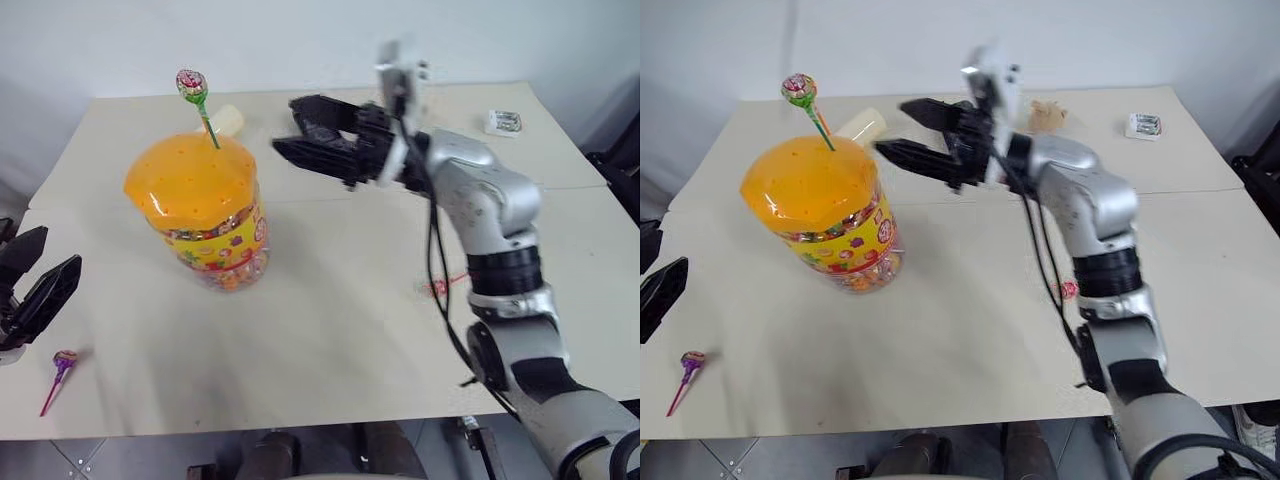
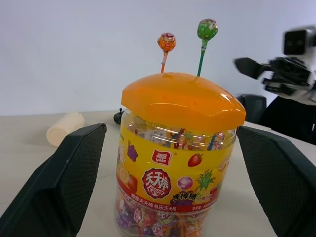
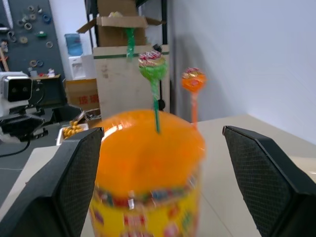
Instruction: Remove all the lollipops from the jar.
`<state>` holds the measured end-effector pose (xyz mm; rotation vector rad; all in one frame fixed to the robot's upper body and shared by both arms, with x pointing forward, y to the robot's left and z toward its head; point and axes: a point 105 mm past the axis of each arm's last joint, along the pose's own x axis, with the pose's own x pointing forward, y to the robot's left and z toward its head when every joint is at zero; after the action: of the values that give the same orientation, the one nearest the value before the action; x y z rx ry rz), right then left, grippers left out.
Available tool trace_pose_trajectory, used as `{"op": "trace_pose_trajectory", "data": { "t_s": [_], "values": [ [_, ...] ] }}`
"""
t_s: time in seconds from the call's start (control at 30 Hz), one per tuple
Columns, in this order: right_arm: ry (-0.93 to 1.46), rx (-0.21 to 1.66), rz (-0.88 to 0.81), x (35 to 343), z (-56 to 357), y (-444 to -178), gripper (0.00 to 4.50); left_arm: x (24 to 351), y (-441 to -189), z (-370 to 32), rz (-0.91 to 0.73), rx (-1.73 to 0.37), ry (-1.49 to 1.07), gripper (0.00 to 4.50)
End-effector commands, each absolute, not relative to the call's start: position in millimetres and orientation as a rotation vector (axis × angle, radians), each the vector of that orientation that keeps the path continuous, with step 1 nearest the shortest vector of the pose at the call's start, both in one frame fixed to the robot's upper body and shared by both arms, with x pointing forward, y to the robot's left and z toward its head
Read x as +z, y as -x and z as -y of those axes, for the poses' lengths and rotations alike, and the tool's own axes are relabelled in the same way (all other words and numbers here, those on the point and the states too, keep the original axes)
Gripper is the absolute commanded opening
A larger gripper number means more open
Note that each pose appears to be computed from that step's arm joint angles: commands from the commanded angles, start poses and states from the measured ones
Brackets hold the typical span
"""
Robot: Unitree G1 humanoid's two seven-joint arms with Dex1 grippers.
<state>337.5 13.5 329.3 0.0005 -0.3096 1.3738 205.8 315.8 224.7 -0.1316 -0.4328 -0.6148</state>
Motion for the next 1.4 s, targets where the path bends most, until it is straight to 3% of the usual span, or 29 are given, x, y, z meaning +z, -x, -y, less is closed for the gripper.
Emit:
{"op": "trace_pose_trajectory", "data": {
  "t_s": [0.03,0.33,0.37,0.47,0.77,0.93,1.07,1.23,1.4],
  "values": [
    [0.039,1.372,0.329,340,-36,-335,4.03,232,-203,-309,0.458,-0.653,0.121,4.50],
    [0.052,1.371,0.282,338,-88,-335,4.03,232,-206,-299,0.447,-0.689,0.126,4.50],
    [0.050,1.378,0.288,339,-91,-333,3.86,232,-206,-298,0.446,-0.693,0.125,4.50],
    [0.041,1.403,0.303,342,-96,-327,3.15,233,-206,-298,0.448,-0.694,0.125,4.50],
    [-0.069,1.411,0.444,365,-82,-328,0.03,237,-209,-293,0.453,-0.738,0.115,4.50],
    [-0.169,1.411,0.617,396,-42,-328,0.03,238,-212,-272,0.416,-0.850,0.036,4.50],
    [-0.041,1.327,0.613,393,15,-342,0.03,234,-207,-245,0.339,-1.002,-0.054,4.50],
    [0.289,1.187,0.279,333,96,-353,0.03,216,-195,-227,0.196,-1.155,-0.177,4.50],
    [0.615,0.975,-0.033,258,179,-350,0.03,203,-193,-236,0.164,-1.129,-0.187,4.50]
  ]
}}
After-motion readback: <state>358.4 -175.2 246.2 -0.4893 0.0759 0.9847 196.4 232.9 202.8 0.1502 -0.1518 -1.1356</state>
